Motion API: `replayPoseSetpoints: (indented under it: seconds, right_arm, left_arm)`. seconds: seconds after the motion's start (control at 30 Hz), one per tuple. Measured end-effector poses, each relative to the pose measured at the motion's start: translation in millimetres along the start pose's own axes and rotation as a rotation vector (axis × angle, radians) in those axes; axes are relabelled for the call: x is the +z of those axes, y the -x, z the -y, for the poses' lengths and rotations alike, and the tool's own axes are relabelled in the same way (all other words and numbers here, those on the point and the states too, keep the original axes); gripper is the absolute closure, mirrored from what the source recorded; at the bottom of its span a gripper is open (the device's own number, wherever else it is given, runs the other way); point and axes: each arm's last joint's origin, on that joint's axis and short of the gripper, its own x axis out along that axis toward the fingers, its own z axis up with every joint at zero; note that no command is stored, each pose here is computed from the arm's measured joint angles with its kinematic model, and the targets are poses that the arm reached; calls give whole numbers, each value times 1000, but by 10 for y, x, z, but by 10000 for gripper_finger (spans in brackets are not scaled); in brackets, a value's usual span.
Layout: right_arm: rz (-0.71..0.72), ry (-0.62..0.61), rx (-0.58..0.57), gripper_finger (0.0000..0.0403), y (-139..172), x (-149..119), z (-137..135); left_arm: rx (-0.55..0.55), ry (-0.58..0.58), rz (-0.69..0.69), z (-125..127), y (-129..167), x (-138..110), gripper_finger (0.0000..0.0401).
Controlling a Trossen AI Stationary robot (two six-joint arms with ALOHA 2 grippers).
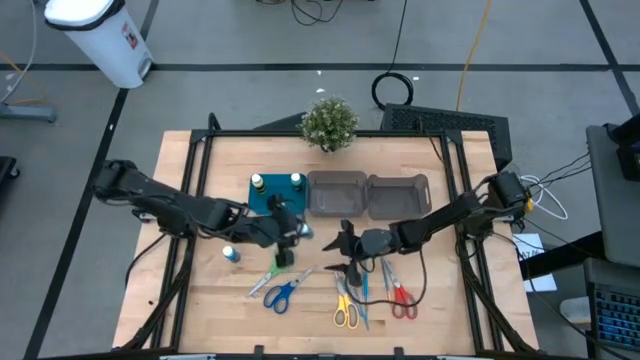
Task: Pick & Place Paint Supplies
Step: Put the bottom blue paint bottle into the blue bin
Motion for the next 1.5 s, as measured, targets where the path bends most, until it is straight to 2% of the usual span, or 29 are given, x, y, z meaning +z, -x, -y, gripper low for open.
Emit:
replayPoseSetpoints:
  seconds: [0.13,0.3,0.5,0.63,0.83,1.17,1.5]
  right_arm:
    - [-46,-14,-27,134,153,94,7]
    - [-51,-44,-25,134,300,199,-6]
    - [-31,-45,-21,147,366,125,9]
    - [-28,-46,-21,149,372,95,15]
    - [-22,-48,-24,149,372,100,27]
    - [-22,-48,-24,149,371,100,28]
    - [-2,-49,-20,149,371,120,25]
  left_arm:
    - [70,17,13,-105,173,9,275]
    - [157,49,-11,-284,236,-56,275]
    - [228,122,-31,-529,104,-233,275]
    - [215,171,-46,-711,-40,-318,275]
    - [252,241,-39,-951,-169,-410,275]
    - [240,306,-35,-1089,-303,-615,275]
    - [238,332,-27,-1095,-334,-696,275]
